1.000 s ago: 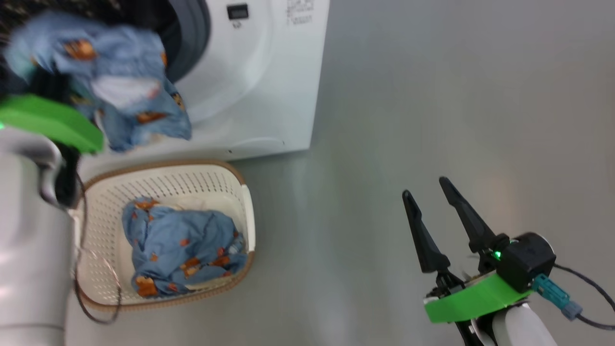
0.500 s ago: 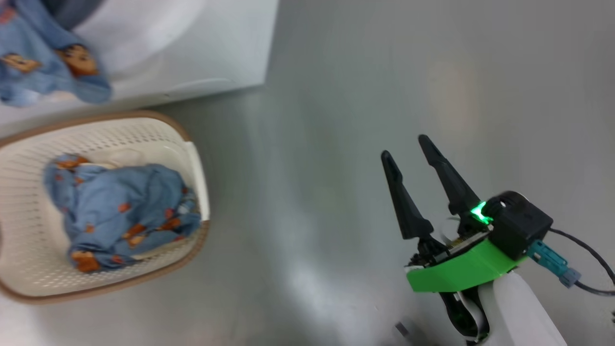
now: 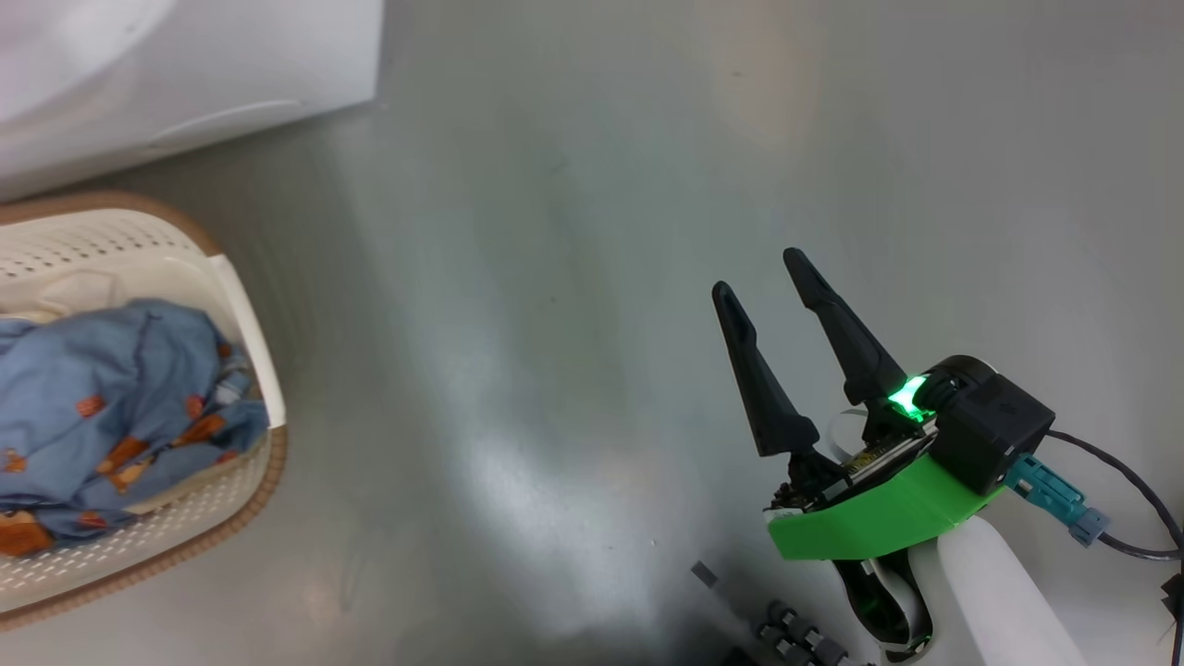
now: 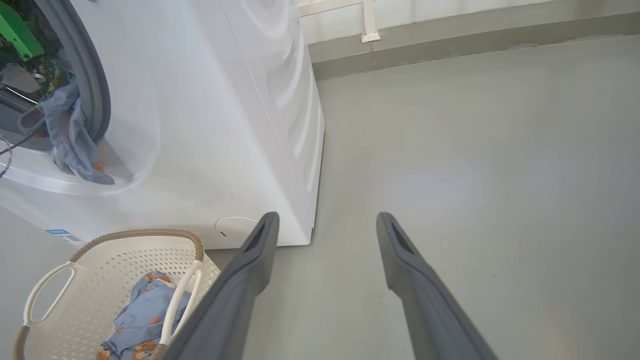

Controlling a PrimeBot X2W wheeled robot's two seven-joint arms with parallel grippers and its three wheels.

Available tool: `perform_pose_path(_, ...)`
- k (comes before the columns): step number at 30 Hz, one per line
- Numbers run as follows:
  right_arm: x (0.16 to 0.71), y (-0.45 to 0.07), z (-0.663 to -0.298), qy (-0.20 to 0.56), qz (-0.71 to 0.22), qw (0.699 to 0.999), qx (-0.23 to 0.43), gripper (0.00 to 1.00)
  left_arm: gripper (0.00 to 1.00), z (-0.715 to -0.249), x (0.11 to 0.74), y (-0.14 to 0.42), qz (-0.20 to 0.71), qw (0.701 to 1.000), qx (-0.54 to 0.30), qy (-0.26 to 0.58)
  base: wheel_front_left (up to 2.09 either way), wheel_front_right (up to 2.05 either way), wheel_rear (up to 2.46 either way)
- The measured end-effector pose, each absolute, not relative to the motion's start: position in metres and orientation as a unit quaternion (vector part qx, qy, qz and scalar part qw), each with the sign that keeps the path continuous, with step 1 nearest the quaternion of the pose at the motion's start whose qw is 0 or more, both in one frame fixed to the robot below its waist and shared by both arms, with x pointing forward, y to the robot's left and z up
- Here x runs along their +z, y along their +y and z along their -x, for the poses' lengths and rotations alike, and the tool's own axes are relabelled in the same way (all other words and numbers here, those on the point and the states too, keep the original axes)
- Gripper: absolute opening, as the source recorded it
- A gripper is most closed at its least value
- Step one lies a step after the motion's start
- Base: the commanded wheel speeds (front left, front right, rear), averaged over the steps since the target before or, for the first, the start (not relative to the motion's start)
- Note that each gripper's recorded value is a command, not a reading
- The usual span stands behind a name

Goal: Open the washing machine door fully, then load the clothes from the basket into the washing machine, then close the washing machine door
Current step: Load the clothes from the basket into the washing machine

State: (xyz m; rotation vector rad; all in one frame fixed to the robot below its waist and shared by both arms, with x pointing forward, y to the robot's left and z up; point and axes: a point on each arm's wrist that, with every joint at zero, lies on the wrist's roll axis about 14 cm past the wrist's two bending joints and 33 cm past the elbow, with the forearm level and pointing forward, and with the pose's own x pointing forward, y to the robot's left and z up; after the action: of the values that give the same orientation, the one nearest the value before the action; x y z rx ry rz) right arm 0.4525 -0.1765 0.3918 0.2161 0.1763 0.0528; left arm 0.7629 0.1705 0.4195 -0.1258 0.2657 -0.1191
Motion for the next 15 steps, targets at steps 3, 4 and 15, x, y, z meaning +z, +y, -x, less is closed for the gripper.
perform_pose_path(3,0.386,-0.180,-0.451,0.097,-0.104,0.990,0.021,1.00,0.00,-0.776,0.439,0.170,0.048,0.995,-0.054,0.067,0.00,0.00,0.00)
perform_pose_path(4,0.384,-0.180,-0.450,0.099,-0.104,0.989,0.020,1.00,0.00,-0.779,0.446,0.170,0.044,0.997,-0.051,0.044,0.00,0.00,0.00)
perform_pose_path(15,0.379,-0.174,-0.458,0.099,-0.107,0.989,0.031,1.00,0.00,-0.790,0.542,0.186,0.020,0.985,-0.017,-0.169,0.00,0.00,0.00)
